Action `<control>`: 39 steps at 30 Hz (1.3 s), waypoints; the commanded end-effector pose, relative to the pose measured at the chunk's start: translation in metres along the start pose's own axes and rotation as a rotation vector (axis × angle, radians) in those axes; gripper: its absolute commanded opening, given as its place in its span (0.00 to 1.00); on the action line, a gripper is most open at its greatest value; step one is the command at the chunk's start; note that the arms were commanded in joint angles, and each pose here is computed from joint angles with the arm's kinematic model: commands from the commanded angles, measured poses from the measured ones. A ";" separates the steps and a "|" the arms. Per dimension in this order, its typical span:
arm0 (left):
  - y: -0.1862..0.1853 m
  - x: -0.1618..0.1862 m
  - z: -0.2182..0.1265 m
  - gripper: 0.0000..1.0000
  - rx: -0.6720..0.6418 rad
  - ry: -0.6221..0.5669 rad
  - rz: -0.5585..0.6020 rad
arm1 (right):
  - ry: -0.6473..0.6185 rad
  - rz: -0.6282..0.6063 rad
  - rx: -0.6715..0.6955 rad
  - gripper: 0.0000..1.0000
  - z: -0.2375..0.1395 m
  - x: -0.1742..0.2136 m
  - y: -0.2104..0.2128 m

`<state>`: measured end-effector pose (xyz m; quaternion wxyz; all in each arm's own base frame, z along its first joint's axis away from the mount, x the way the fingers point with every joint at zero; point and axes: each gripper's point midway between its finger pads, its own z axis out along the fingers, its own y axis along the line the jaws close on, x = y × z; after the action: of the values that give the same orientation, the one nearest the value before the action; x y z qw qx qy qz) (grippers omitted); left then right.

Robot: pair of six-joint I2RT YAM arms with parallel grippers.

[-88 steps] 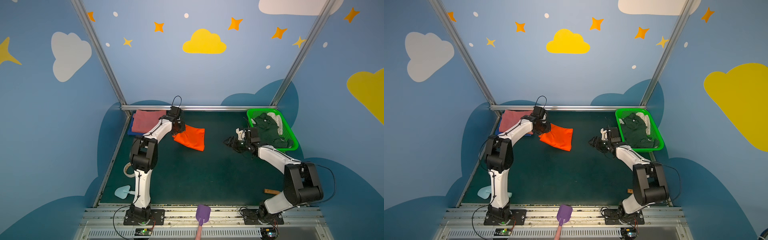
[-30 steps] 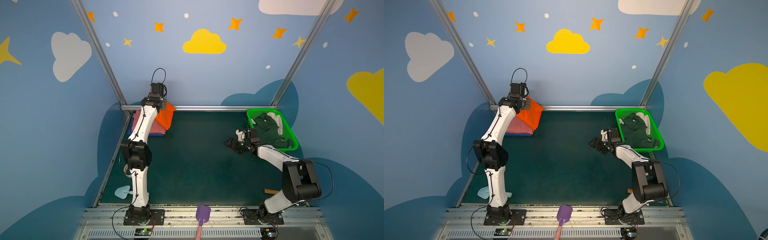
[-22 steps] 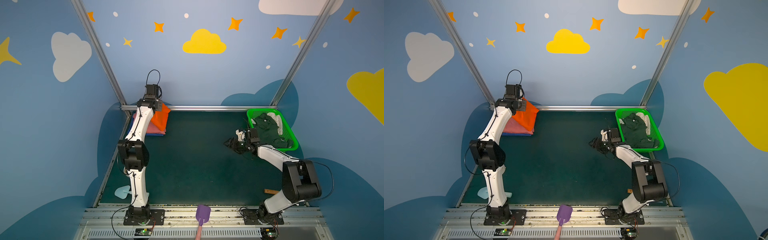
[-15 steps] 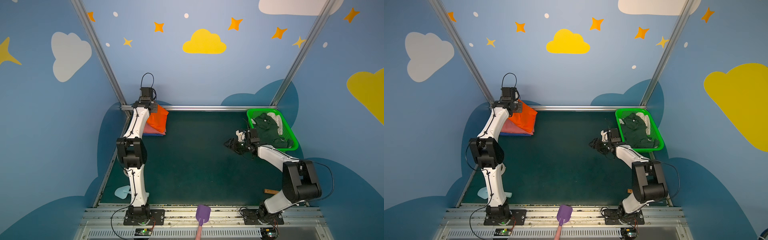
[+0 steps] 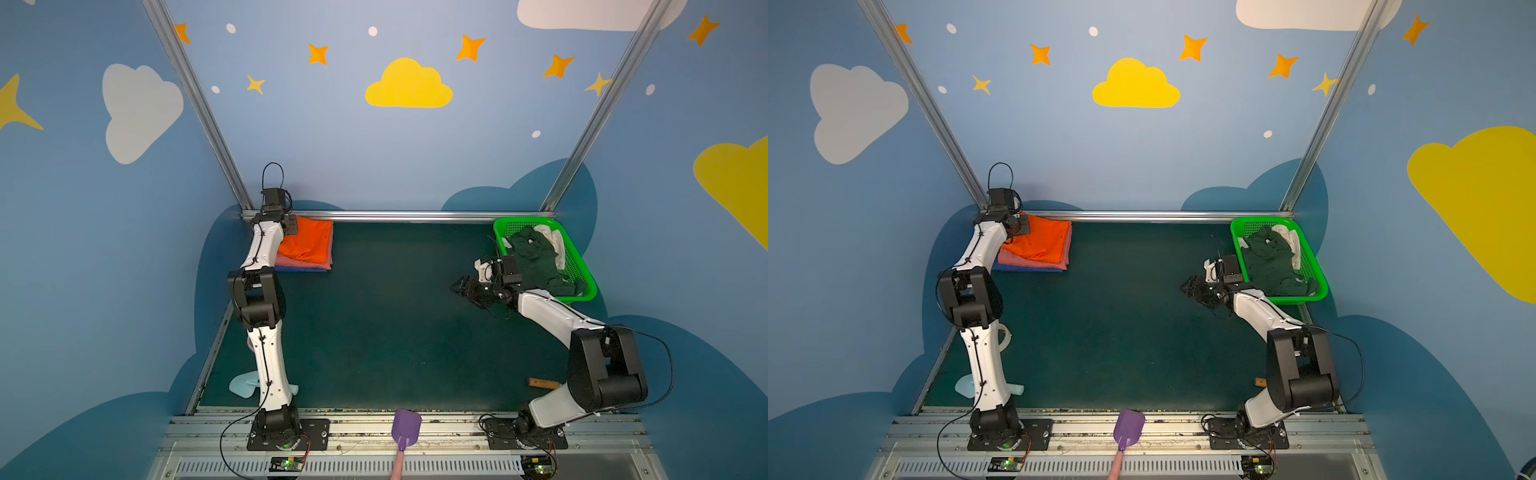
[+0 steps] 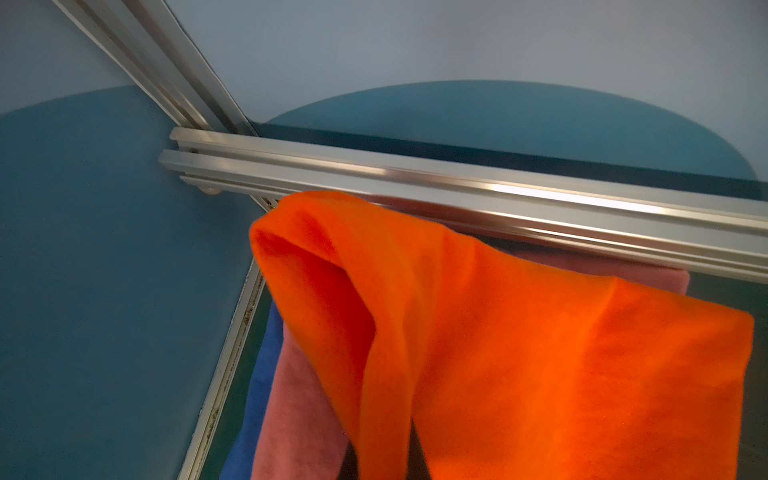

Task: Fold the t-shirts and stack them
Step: 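Lower the orange shirt onto the pink and blue stack with the left gripper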

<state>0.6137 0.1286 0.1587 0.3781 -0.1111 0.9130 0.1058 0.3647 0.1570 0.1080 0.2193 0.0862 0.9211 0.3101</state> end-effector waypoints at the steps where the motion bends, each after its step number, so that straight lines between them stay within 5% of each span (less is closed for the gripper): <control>1: 0.009 -0.007 0.007 0.05 -0.010 -0.027 -0.045 | -0.019 -0.025 0.003 0.67 -0.005 -0.008 0.009; 6: 0.021 -0.002 0.014 0.27 -0.075 -0.020 -0.064 | -0.006 -0.027 0.006 0.67 0.000 -0.007 0.010; 13: 0.049 -0.013 0.004 0.76 -0.230 -0.064 -0.099 | 0.001 -0.034 0.004 0.67 0.004 -0.006 0.012; 16: 0.060 -0.024 -0.011 0.88 -0.282 -0.094 -0.126 | 0.006 -0.035 0.002 0.67 0.005 -0.005 0.013; 28: 0.009 -0.036 -0.048 0.93 -0.005 -0.082 -0.164 | 0.008 -0.044 -0.013 0.67 0.006 -0.003 0.016; 39: -0.017 0.028 0.003 1.00 0.044 0.116 -0.083 | -0.001 -0.063 -0.002 0.68 -0.001 -0.001 0.015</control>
<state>0.6083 0.1113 0.1764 0.3852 -0.1554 0.9072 0.0671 0.3664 0.1680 0.1083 0.2174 0.0687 0.9244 0.3059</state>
